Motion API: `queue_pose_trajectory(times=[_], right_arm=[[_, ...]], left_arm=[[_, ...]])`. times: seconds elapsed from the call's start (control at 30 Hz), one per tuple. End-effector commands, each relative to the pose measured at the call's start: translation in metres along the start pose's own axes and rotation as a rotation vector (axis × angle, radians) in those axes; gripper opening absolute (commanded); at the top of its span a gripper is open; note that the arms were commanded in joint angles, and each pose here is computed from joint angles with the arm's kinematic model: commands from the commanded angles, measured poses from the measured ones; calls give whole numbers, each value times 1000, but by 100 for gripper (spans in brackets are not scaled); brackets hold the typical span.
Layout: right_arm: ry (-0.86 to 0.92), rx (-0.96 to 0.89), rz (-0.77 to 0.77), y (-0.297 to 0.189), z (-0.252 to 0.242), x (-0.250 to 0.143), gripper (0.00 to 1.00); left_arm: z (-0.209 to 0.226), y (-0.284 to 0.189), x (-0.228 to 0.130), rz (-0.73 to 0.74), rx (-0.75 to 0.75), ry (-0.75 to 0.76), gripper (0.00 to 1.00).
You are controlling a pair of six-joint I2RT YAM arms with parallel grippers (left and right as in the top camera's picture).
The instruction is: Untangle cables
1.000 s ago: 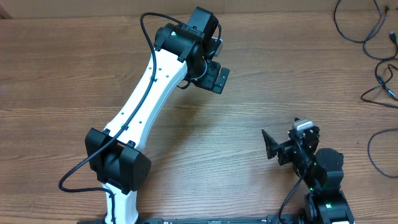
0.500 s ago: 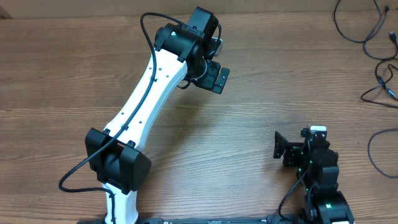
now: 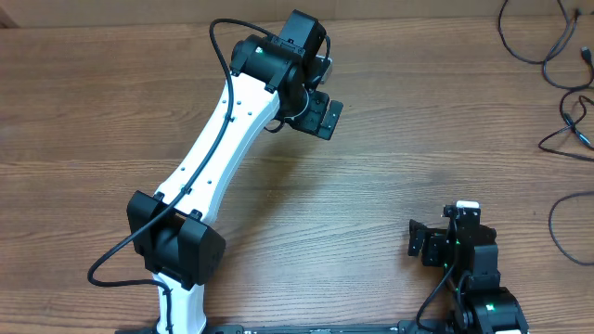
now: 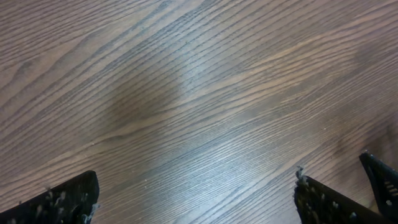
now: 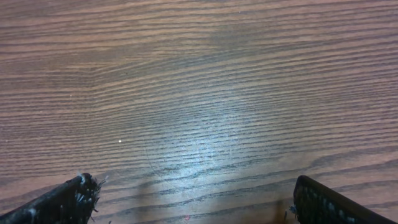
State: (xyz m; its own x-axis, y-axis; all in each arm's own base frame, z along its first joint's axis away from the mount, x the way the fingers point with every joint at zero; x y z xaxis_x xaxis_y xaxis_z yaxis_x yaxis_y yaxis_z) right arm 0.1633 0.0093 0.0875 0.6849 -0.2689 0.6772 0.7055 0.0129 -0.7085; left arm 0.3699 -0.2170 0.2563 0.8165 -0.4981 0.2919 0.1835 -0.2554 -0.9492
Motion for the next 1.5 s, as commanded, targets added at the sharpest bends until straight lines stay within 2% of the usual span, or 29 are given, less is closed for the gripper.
queue_pose_trajectory(times=[0.0,0.83,0.97,1.07,1.17,1.27,1.47], right_arm=[[4,-7,-9,0,0,0,100],[4,-7,-9,0,0,0,100],[5,-7,-9,0,0,0,100],[4,-7,-9,0,0,0,100],[4,-7,-9,0,0,0,100],[5,-7,-9,0,0,0,100],[5,-7,-9,0,0,0,100]], left_arm=[[-3,1,3,-4,5,24,100],[3,1,4,-10,50,32,100],[7,-10,25,-149,153,105,100],[-1,-26,40,-308,165,199,100],[-7,-40,38,-431,159,208,100],[-14,-52,22,-533,153,224,100],[-13,-63,-41,-675,205,225,100]])
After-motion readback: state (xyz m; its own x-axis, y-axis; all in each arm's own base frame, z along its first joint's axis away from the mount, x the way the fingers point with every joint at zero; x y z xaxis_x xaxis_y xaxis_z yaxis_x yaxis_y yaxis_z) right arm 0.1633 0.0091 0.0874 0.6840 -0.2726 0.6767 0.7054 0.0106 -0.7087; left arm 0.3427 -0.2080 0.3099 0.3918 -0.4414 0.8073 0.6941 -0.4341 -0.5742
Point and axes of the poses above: each gripper's point midway between its finger pads, its own y axis out along the fingers, its own z axis along the line the jaws close on, x = y × z, the point moved 7 cm from there along -y, back along the fingers, and after that the axes turned 10 degrees about y, right-handed, at the moved point
